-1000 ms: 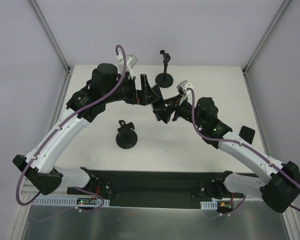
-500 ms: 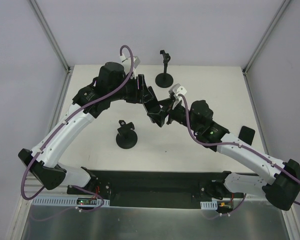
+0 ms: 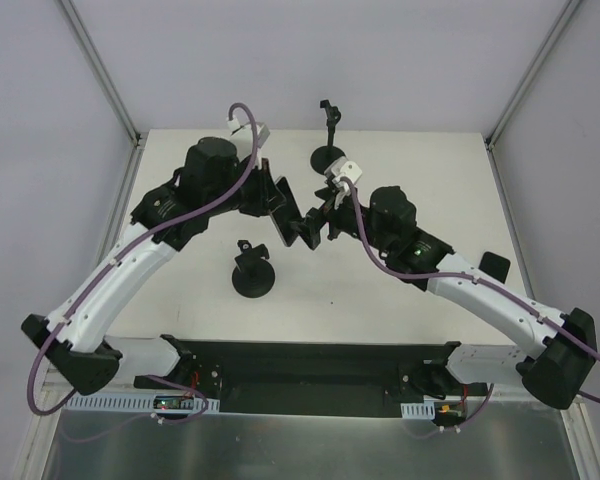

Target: Place the phone on the phone stand

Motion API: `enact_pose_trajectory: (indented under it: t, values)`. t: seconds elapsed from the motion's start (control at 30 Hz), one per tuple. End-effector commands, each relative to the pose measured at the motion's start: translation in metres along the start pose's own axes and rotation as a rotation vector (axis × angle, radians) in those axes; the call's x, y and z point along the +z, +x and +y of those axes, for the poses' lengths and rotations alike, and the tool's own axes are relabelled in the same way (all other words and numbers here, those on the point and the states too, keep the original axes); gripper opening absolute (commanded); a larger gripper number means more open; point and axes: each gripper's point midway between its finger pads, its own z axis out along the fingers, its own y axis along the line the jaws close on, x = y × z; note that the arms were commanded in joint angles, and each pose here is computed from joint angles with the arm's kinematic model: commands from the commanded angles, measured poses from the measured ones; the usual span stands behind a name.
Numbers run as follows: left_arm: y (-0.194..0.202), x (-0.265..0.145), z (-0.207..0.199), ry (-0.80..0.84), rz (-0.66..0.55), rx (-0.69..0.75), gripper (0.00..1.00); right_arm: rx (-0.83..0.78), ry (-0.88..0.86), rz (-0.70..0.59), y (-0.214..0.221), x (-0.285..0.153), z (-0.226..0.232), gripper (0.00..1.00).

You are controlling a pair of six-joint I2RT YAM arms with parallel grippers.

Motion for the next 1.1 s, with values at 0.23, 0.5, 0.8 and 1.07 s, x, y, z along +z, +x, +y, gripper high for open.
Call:
enact_pose_trajectory:
  t: [0.23,0.5,0.8,1.07]
  values:
    - [-0.018,-0.201,0.05,-0.251,-0.566,0.041,0.0,0.06,-0.008,0.195,-0.018,0.016,0.006,0.99]
    - [0.014,-0.239,0.055,-0.241,-0.543,0.059,0.0,0.165,0.024,0.668,0.036,0.021,0.032,0.92]
    - [0.024,-0.237,0.055,-0.221,-0.53,0.044,0.0,0.215,0.063,0.765,0.055,0.04,0.044,0.58]
    - [0.03,-0.217,0.053,-0.201,-0.477,0.031,0.0,0.242,0.038,0.879,0.069,0.038,0.061,0.62]
